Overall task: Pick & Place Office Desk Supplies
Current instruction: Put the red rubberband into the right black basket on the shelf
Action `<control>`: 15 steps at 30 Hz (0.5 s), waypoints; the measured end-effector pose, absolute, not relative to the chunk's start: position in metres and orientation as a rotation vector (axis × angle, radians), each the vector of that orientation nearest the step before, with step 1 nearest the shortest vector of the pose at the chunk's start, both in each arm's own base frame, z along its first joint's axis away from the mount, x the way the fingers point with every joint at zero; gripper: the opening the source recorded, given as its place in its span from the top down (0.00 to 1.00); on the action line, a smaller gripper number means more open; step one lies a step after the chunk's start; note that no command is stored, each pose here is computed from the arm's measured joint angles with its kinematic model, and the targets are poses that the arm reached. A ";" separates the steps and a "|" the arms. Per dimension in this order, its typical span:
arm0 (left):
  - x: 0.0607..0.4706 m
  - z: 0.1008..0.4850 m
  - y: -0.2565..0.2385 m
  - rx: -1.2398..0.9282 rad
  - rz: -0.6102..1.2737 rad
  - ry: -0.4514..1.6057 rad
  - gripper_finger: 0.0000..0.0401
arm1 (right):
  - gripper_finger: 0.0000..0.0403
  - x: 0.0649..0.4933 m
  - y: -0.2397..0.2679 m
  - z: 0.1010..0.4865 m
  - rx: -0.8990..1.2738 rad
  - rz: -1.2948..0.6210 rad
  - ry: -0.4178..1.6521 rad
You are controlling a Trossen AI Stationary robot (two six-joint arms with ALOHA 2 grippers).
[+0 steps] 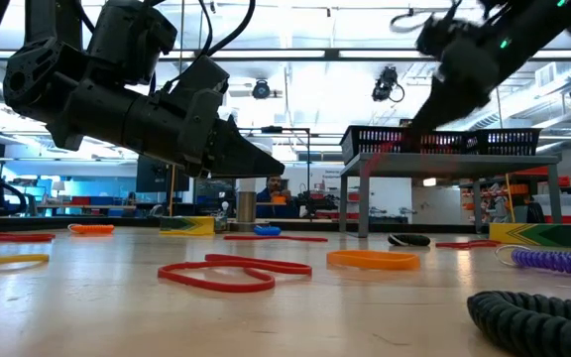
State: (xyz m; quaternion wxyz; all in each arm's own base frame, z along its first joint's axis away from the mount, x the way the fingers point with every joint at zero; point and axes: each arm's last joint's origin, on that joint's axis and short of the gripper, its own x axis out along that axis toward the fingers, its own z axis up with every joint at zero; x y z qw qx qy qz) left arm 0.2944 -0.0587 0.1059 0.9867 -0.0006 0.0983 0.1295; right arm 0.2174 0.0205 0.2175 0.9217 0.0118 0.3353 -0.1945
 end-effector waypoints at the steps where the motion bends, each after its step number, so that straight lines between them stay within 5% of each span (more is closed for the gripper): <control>1: 0.294 0.106 -0.059 -0.001 0.260 0.198 0.81 | 1.00 0.212 0.021 0.223 0.027 -0.397 0.670; 15: 0.294 0.106 -0.059 -0.001 0.260 0.198 0.81 | 1.00 0.154 0.008 0.304 -0.060 -0.702 0.533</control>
